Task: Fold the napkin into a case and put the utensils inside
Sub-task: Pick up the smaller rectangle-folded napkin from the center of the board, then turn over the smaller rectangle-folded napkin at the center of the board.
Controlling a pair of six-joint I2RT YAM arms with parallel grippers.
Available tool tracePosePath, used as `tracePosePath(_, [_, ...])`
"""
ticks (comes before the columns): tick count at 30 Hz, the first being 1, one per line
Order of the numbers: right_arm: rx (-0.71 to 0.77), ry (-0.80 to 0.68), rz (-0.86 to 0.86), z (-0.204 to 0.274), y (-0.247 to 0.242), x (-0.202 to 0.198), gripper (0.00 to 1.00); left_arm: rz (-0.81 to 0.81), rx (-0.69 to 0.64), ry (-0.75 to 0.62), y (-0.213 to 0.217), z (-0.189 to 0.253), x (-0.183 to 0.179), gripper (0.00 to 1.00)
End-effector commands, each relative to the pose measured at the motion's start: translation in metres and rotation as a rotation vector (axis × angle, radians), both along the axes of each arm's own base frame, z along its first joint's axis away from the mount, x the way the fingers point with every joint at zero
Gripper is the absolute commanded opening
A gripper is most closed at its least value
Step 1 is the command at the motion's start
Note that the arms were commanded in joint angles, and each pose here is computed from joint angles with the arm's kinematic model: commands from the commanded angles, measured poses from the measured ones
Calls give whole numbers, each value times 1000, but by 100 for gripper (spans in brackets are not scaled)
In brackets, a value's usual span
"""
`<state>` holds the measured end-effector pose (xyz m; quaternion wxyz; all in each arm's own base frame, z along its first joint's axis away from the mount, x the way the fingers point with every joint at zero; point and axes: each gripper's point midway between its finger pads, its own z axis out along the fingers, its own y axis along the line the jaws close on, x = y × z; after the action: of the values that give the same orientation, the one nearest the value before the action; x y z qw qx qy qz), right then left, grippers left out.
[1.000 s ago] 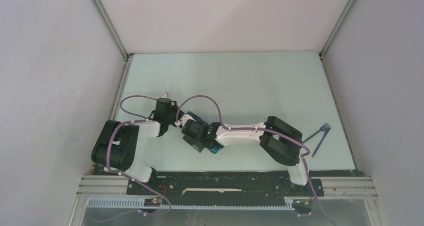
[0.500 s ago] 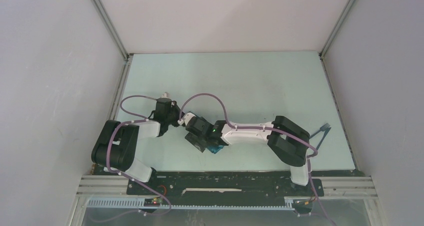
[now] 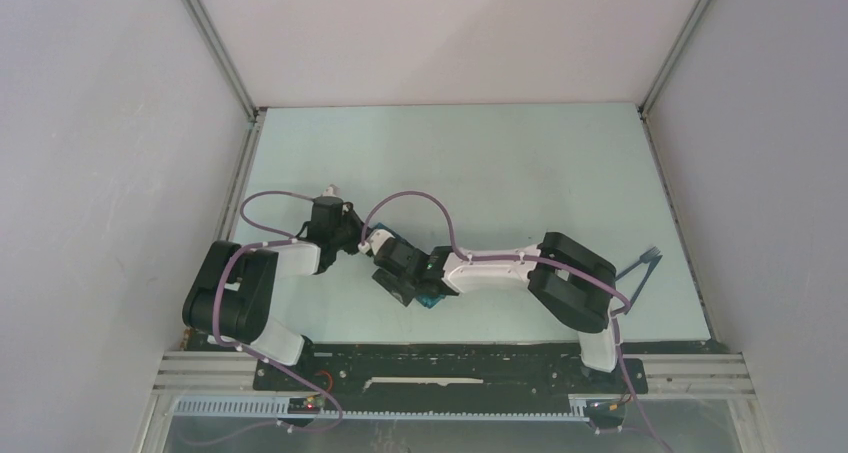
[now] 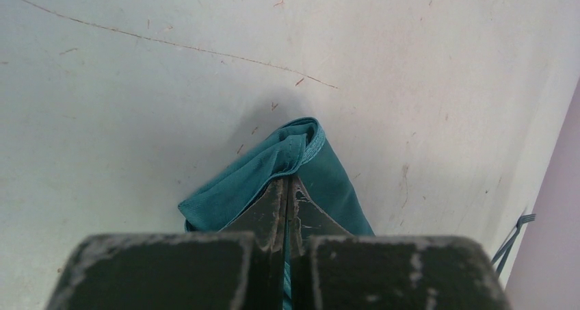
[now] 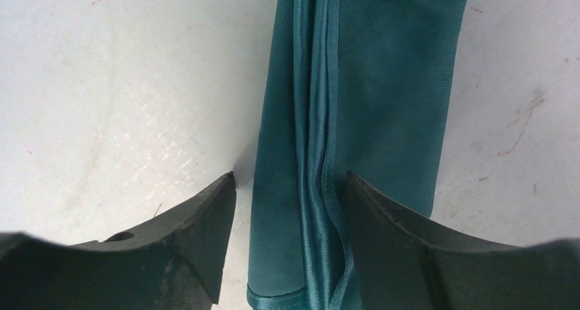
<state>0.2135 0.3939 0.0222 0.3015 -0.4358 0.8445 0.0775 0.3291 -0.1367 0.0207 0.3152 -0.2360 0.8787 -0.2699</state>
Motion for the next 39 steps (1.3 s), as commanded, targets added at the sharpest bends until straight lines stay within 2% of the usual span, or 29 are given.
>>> tracePosePath(1, [-38, 46, -47, -30, -14, -4, 63, 1, 81, 77, 16, -20, -20, 0])
tracePosePath(5, [-14, 43, -65, -28, -13, -6, 46, -9, 79, 58, 16, -13, -20, 0])
tracePosePath(11, [-5, 11, -103, -26, -15, 0, 32, -28, 70, 13, 13, 2, -17, 1])
tracePosePath(14, [10, 4, -110, -23, -13, 3, 12, -37, 63, -11, 12, 12, -17, 8])
tracePosePath(16, [28, 5, -112, -19, -11, 4, 0, -44, 48, -44, 10, 25, -17, 18])
tracePosePath(19, [75, 30, -116, -8, -7, 5, 0, -41, 28, -100, 9, 52, -17, 41])
tracePosePath(22, [162, 91, -93, 13, 3, -3, 0, -21, 42, -165, 15, 85, -20, 55])
tracePosePath(24, [245, 157, -84, 31, 10, -9, 0, 8, 81, -200, 26, 105, -26, 75])
tracePosePath(27, [436, 372, -90, 58, 23, -19, 0, 73, 135, -252, 45, 129, -37, 79])
tracePosePath(33, [811, 757, -170, 88, 15, -18, 0, 129, 174, -295, 63, 151, -59, 80])
tracePosePath(39, [1054, 934, -272, 80, -21, 8, 0, 93, 143, -272, 55, 148, -65, 80])
